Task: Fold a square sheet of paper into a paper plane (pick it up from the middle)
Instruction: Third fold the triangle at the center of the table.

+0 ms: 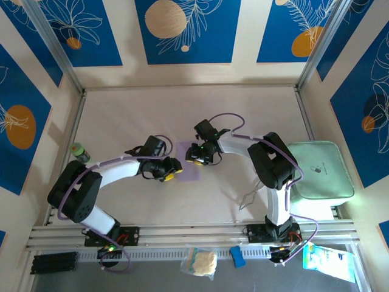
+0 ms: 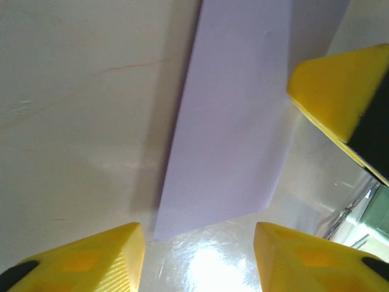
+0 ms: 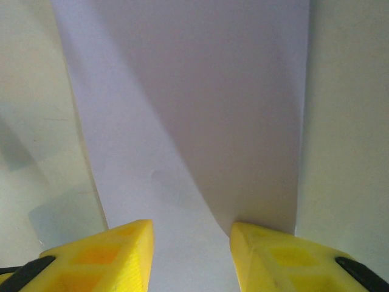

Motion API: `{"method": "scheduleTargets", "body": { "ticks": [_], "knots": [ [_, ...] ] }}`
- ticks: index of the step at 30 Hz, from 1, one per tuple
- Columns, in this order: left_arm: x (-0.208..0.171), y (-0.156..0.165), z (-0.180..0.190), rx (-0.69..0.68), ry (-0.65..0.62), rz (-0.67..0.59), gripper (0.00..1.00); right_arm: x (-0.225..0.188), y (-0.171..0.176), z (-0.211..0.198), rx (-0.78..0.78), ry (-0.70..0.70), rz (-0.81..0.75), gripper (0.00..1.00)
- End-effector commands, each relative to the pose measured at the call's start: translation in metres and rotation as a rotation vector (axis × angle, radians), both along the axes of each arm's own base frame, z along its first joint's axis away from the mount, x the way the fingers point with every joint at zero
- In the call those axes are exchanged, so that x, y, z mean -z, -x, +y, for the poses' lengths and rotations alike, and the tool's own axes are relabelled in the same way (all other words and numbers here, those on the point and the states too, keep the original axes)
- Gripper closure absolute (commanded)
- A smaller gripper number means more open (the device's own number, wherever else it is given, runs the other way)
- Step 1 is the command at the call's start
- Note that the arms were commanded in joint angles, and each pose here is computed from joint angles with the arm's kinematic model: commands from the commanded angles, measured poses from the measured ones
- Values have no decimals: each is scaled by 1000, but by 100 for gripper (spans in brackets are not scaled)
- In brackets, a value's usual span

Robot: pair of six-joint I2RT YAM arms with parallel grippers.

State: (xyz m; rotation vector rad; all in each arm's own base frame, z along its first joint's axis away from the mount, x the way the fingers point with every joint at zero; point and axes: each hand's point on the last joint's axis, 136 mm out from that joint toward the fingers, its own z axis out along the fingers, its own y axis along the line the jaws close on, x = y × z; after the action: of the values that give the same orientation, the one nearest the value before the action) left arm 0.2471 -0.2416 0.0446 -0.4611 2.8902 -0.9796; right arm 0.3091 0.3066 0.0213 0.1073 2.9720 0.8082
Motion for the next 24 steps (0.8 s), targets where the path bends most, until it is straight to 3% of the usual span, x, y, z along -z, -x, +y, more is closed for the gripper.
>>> {"method": "scheduleTargets", "body": {
  "ticks": [1,9,17,24],
  "knots": [
    [6,2,-4,4,-2,13,53,41,20,-26,4,122,83,59],
    [13,6,-9,12,8,37,57,42,21,-22,-4,101,91,61],
    [22,8,-5,8,-19,50,56,42,22,-21,-4,88,96,62],
    [18,6,-18,37,43,52,54,43,22,-21,-4,83,103,61]
  ]
}}
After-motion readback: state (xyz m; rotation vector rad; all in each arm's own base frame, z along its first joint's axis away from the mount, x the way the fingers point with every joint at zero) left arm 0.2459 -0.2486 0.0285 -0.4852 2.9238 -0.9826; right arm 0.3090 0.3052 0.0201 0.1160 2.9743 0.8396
